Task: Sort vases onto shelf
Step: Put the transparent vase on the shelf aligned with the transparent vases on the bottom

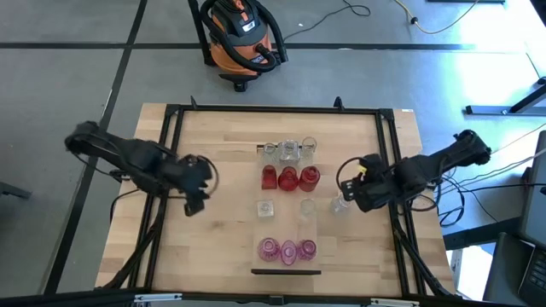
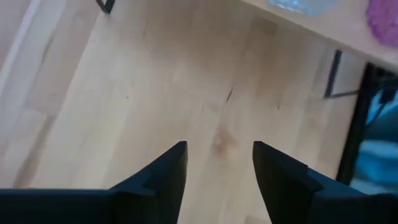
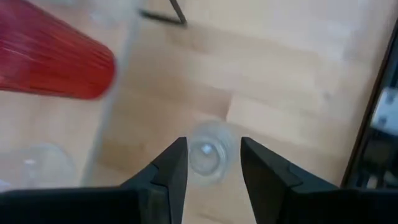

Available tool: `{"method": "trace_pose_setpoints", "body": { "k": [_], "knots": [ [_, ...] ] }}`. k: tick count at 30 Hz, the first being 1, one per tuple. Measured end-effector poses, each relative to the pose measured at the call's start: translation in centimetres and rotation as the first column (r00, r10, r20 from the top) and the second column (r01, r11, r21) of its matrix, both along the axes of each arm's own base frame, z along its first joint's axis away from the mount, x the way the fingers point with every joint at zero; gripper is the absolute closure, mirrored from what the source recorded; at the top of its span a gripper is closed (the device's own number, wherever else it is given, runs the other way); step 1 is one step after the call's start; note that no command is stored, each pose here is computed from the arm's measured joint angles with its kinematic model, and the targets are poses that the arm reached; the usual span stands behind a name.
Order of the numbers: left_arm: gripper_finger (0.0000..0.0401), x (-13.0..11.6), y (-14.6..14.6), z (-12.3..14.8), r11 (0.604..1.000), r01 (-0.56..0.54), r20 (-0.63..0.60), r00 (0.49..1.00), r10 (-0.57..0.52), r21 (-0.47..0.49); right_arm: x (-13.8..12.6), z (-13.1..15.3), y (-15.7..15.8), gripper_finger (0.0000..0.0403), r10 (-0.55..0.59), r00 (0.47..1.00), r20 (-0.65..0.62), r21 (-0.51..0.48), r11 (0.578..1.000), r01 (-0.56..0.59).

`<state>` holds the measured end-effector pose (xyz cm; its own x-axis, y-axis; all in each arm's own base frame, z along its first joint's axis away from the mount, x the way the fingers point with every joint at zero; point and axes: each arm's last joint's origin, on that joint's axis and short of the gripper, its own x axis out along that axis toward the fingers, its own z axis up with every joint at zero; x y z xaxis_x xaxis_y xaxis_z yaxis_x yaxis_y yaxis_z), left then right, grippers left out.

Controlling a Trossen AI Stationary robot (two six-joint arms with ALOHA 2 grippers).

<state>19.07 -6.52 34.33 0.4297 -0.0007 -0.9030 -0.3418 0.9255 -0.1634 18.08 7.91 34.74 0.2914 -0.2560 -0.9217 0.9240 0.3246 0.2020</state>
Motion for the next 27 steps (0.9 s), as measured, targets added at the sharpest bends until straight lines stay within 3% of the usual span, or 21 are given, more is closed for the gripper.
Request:
{"method": "trace_pose_setpoints", "body": {
  "k": [5,11,27],
  "knots": [
    [0.0233,-4.0,1.9,-0.7,0.986,-0.126,0.125,0.982,0.140,-0.113,0.1,-3.5,0.4,0.0272,-0.043,0.999,-0.032,0.111,0.993,0.047],
    [0.0234,-6.6,2.8,-0.8,0.952,-0.208,0.193,0.948,0.252,-0.224,0.0,-5.8,0.5,0.0272,-0.096,0.991,-0.089,0.161,0.981,0.110],
    [0.0234,-7.0,3.1,-0.5,0.955,-0.218,0.242,0.934,0.264,-0.199,1.0,-10.8,0.3,0.0276,-0.161,0.986,-0.049,0.235,0.957,0.168]
  ]
}}
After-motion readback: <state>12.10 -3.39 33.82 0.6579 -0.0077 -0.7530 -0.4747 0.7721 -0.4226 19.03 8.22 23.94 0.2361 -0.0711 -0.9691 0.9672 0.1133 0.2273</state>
